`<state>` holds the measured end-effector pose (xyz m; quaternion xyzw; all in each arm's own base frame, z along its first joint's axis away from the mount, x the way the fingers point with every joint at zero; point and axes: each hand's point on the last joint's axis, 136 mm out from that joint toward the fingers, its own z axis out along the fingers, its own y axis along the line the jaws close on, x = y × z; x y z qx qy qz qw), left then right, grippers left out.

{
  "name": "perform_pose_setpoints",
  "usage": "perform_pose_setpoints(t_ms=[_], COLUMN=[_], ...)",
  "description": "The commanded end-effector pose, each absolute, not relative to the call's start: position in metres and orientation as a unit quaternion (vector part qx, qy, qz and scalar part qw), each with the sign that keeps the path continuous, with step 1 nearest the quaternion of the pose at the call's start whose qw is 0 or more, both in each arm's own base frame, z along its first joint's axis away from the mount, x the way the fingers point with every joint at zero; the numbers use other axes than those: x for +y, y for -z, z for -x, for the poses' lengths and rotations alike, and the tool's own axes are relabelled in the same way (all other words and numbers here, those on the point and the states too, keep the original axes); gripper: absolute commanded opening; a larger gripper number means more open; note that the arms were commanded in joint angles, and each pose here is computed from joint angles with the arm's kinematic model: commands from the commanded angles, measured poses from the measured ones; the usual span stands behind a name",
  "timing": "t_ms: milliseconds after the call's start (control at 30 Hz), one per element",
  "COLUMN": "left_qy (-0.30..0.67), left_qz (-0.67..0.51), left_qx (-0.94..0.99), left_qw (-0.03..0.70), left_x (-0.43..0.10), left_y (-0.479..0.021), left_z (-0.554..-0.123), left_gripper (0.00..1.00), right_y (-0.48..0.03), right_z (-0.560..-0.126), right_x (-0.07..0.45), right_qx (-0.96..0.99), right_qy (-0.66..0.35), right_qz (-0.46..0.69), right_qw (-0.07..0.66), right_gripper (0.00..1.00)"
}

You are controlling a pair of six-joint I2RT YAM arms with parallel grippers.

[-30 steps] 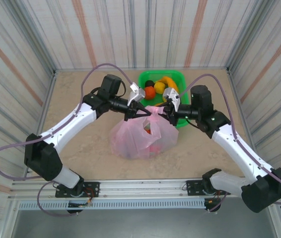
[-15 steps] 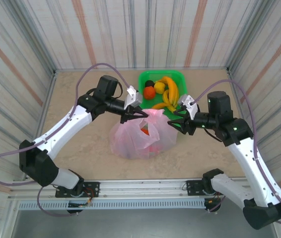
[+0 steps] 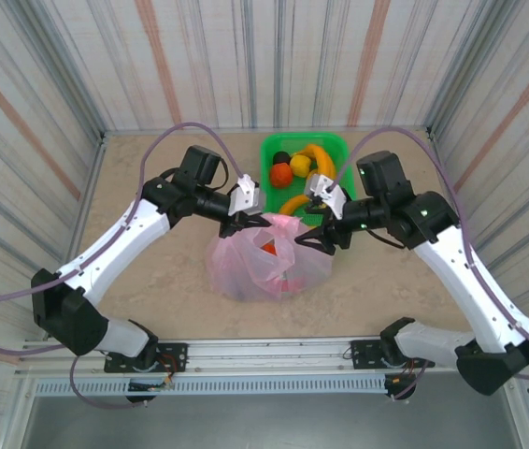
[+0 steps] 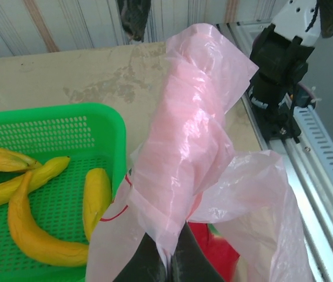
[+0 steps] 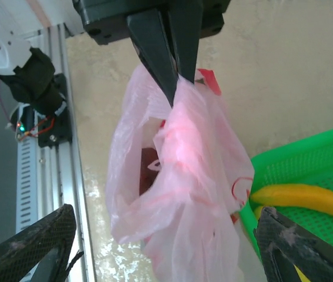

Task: Place the fake fruits into the plastic bag and tie a complex knot

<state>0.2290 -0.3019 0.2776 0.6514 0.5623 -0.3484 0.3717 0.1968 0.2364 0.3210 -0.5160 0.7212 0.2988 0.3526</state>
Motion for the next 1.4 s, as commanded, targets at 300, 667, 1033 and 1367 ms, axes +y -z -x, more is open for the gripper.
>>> perform_pose_setpoints(t_ms=[300, 667, 1033, 1367], left_qy=[0.256, 0.210, 0.191, 0.225], left_qz=[-0.696, -0.709, -0.704, -0.678], left_qx=[0.518, 0.514, 0.516, 0.516], left_qw=[0.427, 0.435, 0.449, 0.473], left_x=[-0.289, -0.288, -0.287, -0.283], left_y=[-0.298, -0.296, -0.306, -0.326], left_z=[-0.233, -0.240, -0.246, -0.236], left_gripper=[0.00, 0.00, 0.00, 0.24], right_y=[-0.306, -0.293, -0.278, -0.285], right_z=[-0.217, -0.231, -0.242, -0.255], right_x=[0.276, 0.299, 0.305, 0.297], right_qx=[0.711, 0.719, 0.737, 0.743], right_qy=[-0.316, -0.329, -0.306, -0.269], right_qz=[0.539, 0.530, 0.512, 0.497], right_qw=[0.321, 0.307, 0.318, 0.358], right_gripper=[0.70, 0.48, 0.07, 0.00])
